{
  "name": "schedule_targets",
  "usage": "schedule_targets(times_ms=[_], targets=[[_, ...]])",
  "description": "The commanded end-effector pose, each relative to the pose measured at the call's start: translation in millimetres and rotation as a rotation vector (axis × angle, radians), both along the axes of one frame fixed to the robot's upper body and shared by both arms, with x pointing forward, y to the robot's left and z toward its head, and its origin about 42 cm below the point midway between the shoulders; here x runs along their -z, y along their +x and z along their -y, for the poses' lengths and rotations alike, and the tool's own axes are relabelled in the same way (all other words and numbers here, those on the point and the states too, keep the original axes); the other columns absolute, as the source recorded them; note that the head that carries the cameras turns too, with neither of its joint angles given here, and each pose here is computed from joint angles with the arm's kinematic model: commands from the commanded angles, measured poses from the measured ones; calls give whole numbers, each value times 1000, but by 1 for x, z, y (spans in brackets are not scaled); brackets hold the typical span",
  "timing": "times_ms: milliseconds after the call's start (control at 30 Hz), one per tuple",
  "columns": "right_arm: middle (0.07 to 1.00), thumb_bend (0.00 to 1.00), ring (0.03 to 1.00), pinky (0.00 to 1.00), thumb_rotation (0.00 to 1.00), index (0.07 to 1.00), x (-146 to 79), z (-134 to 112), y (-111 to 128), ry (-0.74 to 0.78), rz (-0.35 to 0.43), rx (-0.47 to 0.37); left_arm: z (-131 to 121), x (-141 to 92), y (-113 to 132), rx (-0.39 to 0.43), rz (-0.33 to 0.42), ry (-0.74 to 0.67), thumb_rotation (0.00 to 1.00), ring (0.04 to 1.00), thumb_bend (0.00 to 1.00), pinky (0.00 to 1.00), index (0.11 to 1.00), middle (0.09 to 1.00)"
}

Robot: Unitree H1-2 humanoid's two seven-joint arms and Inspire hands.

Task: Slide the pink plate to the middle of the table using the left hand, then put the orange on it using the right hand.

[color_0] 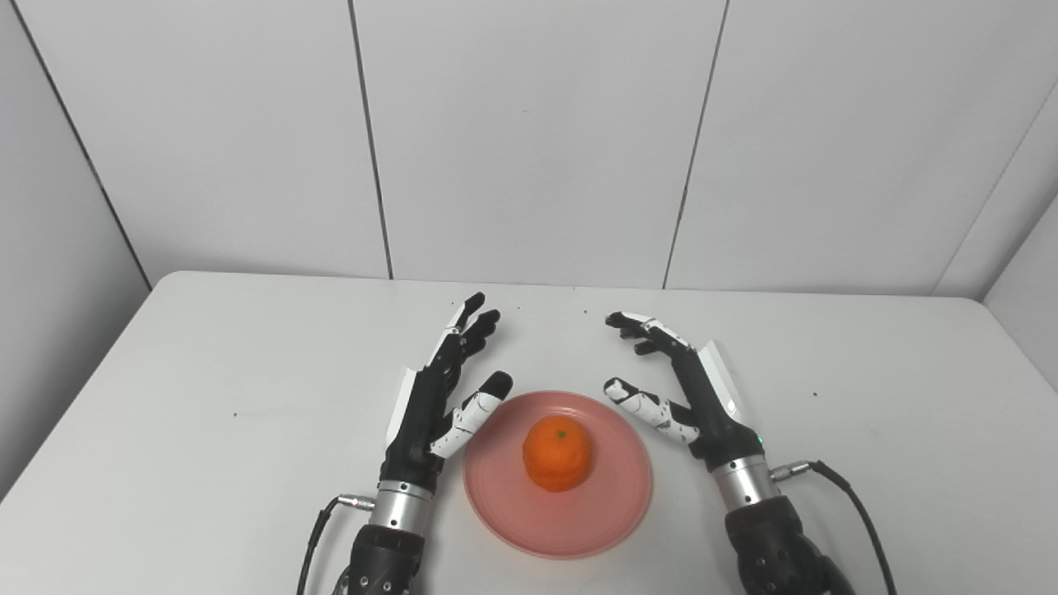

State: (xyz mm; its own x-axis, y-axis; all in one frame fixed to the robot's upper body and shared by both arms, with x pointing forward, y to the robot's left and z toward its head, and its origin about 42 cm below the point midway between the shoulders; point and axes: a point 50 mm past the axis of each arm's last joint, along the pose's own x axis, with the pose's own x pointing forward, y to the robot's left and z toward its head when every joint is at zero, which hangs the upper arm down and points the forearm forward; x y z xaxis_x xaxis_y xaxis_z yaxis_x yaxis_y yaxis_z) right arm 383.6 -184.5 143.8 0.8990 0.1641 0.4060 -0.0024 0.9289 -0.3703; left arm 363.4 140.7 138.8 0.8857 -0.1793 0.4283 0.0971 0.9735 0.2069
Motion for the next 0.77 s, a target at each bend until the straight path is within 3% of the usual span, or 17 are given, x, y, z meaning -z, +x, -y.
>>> schedule_targets(times_ms=[0,100,167,200,300,400,467,733], targets=[[848,676,829,773,995,808,-1,-3,2,169,28,8,-9,19,-6,-42,-17,36,738,988,826,985,894,983],[902,661,883,828,1000,877,23,-2,-2,317,-80,43,-10,20,-6,-60,-10,47,756,999,822,999,913,999],[954,771,939,923,1000,956,40,-1,-5,398,-148,63,-10,21,-5,-71,-26,14,803,1000,792,1000,952,1000],[958,778,942,930,1000,962,47,-1,-7,425,-173,69,-11,21,-5,-72,-46,-9,806,1000,791,1000,955,1000],[984,858,976,991,997,992,62,-2,-11,478,-230,73,-12,21,-4,-46,-158,-79,846,1000,789,1000,995,1000],[996,843,994,1000,995,1000,70,-8,-10,544,-276,64,-15,22,3,14,-321,-228,842,1000,831,1000,1000,1000],[997,838,999,1000,1000,1000,73,-10,-8,565,-302,65,-16,22,7,25,-391,-299,843,1000,863,1000,1000,1000],[997,803,1000,1000,1000,995,77,-16,-2,572,-379,54,-19,25,14,64,-541,-437,968,1000,834,1000,1000,1000]])
